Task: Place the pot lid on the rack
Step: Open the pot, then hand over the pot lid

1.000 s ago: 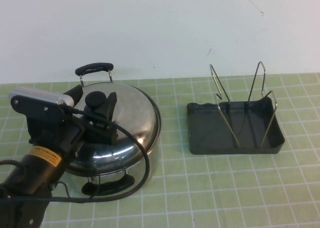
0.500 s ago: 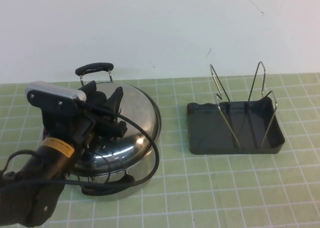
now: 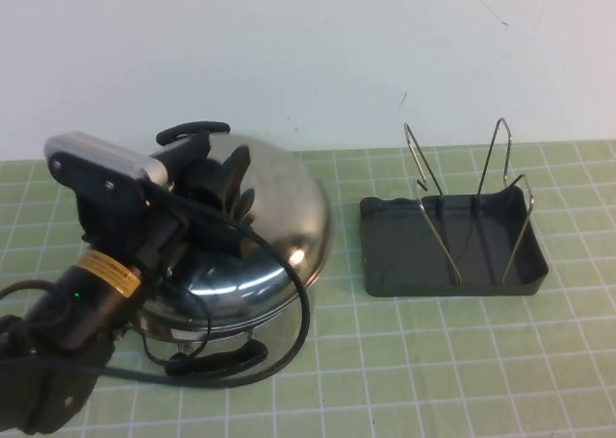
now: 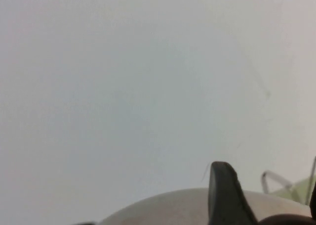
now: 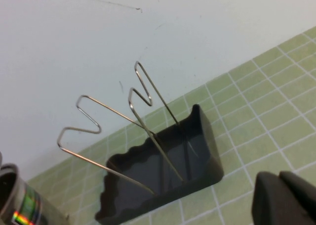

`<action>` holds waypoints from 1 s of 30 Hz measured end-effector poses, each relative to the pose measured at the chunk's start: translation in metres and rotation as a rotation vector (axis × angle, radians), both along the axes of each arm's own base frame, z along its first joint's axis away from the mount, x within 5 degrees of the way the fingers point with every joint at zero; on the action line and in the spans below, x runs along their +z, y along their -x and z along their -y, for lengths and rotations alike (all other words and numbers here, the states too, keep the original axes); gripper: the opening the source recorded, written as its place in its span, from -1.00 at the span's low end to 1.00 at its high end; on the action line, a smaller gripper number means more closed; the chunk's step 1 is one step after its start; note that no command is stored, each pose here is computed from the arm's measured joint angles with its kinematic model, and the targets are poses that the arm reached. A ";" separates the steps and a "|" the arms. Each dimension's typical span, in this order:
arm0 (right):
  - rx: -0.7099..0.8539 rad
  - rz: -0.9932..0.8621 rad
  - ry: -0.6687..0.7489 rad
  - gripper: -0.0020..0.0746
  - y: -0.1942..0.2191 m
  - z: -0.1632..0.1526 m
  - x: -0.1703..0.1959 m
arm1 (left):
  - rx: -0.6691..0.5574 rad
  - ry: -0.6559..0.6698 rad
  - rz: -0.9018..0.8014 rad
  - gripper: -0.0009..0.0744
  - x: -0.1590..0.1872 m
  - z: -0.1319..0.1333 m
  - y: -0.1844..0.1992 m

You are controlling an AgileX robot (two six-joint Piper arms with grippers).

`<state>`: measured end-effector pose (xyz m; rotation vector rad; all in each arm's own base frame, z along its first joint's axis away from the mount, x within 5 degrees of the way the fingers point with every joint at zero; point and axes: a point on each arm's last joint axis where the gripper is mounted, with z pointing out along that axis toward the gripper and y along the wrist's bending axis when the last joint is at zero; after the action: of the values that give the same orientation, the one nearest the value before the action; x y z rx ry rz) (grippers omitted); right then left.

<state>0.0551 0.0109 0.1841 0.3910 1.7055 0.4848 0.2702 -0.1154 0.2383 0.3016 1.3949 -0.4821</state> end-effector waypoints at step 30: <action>0.359 0.134 0.074 -0.94 -0.033 -0.029 0.097 | -0.373 0.382 0.060 -0.15 0.091 0.013 0.028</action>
<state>0.0885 0.0396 0.2807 -0.0042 1.6620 0.6901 0.2423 -0.1283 0.3295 0.2607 1.1601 -1.0235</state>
